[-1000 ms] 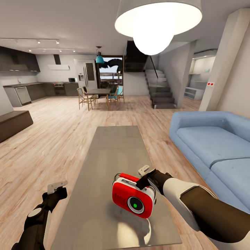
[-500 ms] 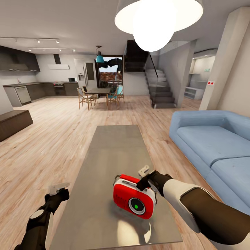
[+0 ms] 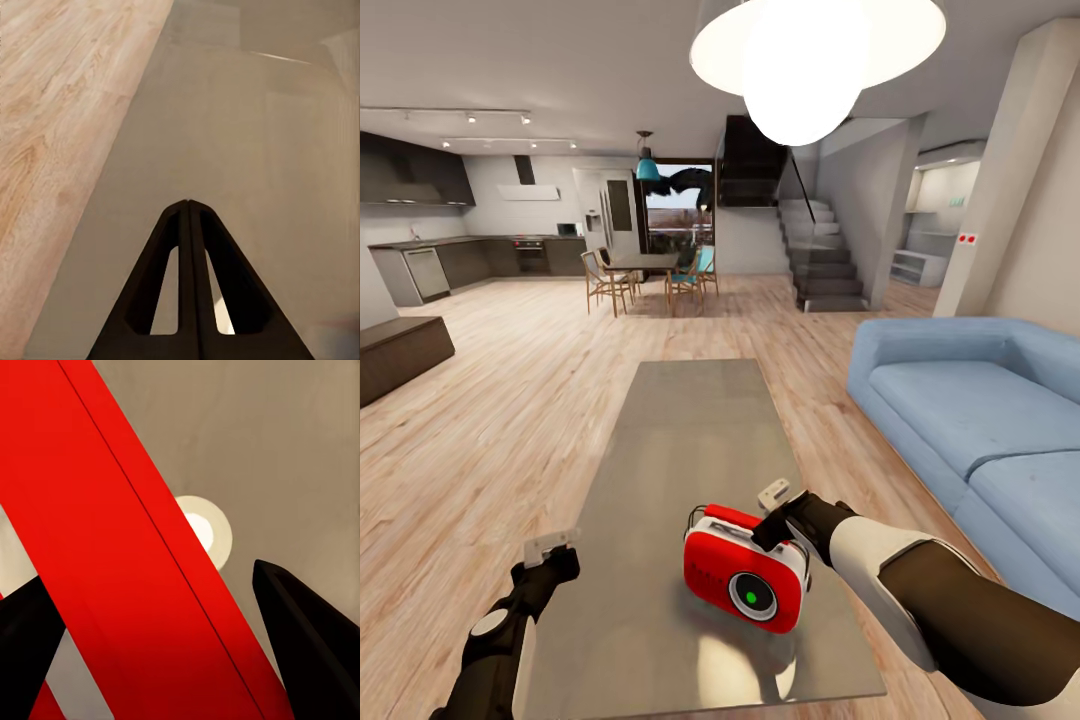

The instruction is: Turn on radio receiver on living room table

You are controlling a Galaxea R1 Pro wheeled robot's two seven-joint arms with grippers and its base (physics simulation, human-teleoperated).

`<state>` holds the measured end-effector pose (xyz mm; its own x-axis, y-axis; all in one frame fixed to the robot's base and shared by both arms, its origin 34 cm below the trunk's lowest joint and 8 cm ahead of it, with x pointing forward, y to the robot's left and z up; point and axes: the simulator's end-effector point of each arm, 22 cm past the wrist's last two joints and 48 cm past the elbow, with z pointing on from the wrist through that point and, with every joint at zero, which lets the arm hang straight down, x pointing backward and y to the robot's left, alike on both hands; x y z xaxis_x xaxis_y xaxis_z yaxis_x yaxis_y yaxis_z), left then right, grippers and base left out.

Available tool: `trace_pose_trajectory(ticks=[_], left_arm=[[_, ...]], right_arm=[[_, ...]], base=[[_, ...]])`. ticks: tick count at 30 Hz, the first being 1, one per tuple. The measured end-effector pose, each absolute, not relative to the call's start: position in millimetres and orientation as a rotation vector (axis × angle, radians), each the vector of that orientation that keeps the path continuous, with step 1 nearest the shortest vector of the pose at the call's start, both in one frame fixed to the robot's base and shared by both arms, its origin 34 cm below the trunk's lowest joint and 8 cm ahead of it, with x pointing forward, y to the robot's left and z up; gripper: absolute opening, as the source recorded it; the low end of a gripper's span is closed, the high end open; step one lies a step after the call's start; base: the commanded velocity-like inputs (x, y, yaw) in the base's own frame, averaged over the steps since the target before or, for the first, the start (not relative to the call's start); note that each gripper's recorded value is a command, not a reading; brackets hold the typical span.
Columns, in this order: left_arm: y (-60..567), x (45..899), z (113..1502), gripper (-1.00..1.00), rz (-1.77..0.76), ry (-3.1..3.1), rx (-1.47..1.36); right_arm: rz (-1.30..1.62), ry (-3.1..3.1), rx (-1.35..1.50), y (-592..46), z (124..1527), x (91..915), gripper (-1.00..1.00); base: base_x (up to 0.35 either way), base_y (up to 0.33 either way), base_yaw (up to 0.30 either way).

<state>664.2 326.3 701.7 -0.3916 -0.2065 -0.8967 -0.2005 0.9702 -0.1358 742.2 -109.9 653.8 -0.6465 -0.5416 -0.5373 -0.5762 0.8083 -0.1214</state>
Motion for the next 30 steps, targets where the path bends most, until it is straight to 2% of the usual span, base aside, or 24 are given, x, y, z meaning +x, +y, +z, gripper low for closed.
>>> trace_pose_trajectory(ticks=[30], left_arm=[[326, 664, 696, -1.00, -0.006, 1.986, -0.289]], right_arm=[[-0.024, 2.356, -0.771, -122, 659, 762, -1.00]], base=[[0.000, 0.000, 0.000]])
